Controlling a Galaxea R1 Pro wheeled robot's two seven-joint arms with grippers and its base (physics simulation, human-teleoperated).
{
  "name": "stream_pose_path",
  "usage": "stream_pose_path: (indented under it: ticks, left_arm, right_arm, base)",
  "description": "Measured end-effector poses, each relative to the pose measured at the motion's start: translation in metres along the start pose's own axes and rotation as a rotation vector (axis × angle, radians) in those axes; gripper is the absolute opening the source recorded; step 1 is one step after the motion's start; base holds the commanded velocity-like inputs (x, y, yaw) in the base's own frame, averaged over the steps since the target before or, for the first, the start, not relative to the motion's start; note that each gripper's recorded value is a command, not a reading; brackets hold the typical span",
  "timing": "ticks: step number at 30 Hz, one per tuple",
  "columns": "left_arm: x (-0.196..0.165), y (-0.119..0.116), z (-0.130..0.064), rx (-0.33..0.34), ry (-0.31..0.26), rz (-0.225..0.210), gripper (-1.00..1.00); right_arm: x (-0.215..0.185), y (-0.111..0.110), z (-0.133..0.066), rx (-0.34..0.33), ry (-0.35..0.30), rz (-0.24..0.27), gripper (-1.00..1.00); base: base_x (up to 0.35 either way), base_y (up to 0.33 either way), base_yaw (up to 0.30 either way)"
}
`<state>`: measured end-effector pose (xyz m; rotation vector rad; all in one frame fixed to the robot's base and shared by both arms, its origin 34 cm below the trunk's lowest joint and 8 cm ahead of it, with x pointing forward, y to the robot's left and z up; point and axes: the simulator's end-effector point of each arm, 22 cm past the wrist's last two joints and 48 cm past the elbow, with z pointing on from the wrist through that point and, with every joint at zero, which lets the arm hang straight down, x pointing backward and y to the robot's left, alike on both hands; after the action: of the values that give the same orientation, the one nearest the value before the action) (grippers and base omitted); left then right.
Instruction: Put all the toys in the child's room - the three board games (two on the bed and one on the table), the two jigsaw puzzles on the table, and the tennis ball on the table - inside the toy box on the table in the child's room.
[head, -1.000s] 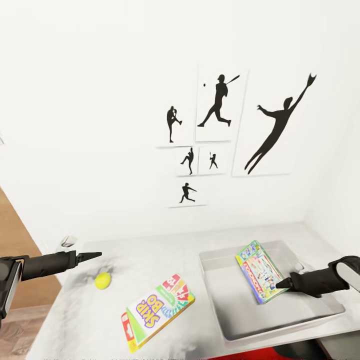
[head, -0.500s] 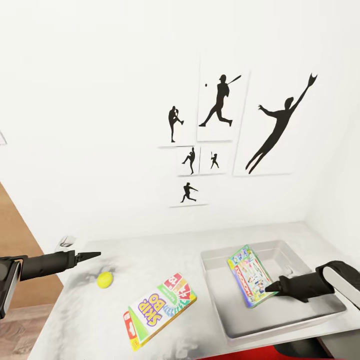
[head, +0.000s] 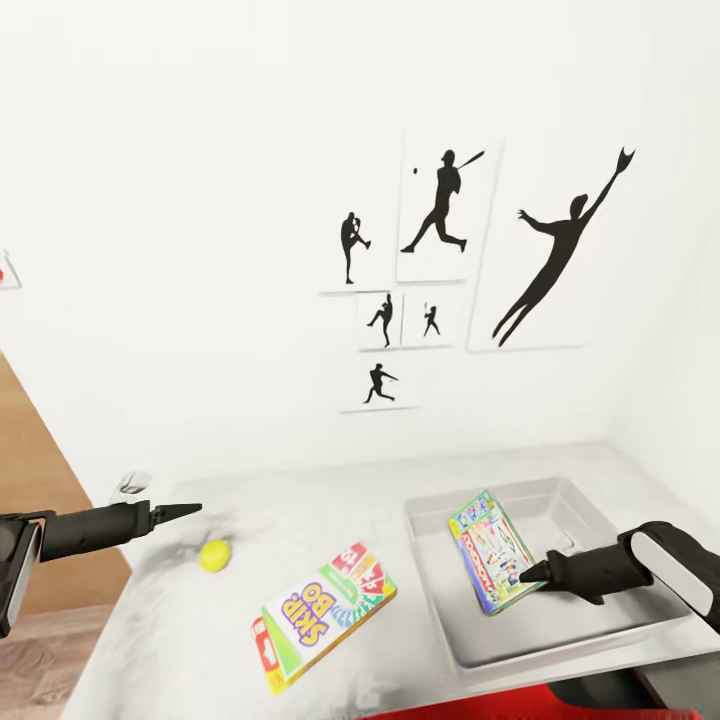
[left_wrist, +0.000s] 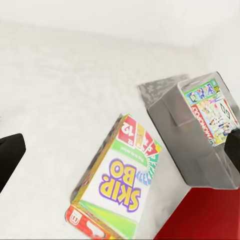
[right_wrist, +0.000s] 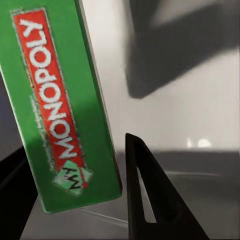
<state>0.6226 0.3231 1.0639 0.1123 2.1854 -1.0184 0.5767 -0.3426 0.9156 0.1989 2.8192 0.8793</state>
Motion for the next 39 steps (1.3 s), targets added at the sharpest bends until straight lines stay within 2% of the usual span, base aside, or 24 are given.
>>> stream_pose_path:
  ticks: [11,39]
  left_arm:
    - [0.0,0.0,0.0,-0.001,0.001,0.0,1.0]
    - [0.008,0.01,0.007,-0.007,0.021,-0.019,1.0]
  right_arm:
    - [0.008,0.011,0.017,-0.018,0.025,0.002,-1.0]
    - [0.013,0.01,0.033,-0.016,0.06,0.003,-1.0]
  base:
    - [-0.028,0.015,0.0]
    - [-0.001,0.0,0.0]
